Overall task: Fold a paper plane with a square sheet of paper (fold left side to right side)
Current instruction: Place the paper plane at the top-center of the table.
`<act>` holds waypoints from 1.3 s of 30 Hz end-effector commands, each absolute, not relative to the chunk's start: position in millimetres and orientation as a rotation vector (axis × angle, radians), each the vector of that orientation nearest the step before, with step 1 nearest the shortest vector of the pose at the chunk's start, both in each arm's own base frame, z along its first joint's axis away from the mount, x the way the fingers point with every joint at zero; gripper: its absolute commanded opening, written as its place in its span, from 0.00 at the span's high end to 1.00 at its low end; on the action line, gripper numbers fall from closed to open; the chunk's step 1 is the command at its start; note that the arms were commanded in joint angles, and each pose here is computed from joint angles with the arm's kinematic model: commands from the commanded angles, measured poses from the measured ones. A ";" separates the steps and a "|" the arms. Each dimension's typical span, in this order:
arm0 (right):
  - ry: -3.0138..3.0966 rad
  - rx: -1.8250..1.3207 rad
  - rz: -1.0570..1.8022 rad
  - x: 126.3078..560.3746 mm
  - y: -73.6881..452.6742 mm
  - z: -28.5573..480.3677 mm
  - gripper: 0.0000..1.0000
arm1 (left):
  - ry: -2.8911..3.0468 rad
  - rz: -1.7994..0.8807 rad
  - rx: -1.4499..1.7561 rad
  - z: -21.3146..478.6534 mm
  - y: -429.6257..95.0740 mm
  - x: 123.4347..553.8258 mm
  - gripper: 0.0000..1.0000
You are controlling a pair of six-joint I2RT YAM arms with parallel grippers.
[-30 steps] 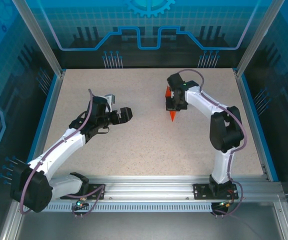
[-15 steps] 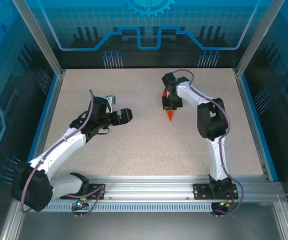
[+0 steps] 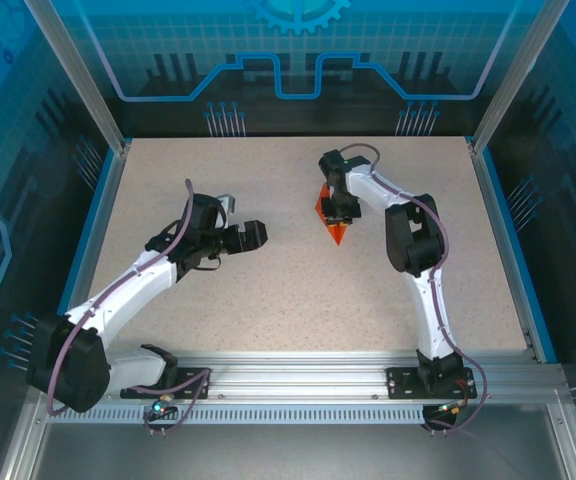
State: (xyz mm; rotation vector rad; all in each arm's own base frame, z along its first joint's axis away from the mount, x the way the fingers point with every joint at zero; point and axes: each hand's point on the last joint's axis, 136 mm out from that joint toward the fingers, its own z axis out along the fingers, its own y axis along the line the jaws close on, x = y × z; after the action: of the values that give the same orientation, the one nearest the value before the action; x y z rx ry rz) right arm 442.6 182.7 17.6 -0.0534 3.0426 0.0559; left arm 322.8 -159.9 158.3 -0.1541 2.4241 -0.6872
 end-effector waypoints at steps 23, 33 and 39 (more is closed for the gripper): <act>2.930 -0.162 -0.035 408.0 185.8 108.8 0.57 | 2.392 -0.742 -0.234 184.7 -146.9 348.0 0.01; 2.573 -0.089 -0.006 363.9 136.8 199.2 0.33 | 2.188 -0.533 -0.413 216.2 -75.6 364.1 0.01; 2.411 0.016 -0.031 344.4 86.9 207.8 0.07 | 2.065 -0.249 -0.398 225.4 -36.7 375.7 0.01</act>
State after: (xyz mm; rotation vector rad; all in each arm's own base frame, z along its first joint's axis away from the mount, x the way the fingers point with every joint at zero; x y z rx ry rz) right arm 335.5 108.5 207.6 -0.0458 2.5044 0.0276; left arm 368.6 -65.0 226.4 -0.4022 2.1362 -0.4478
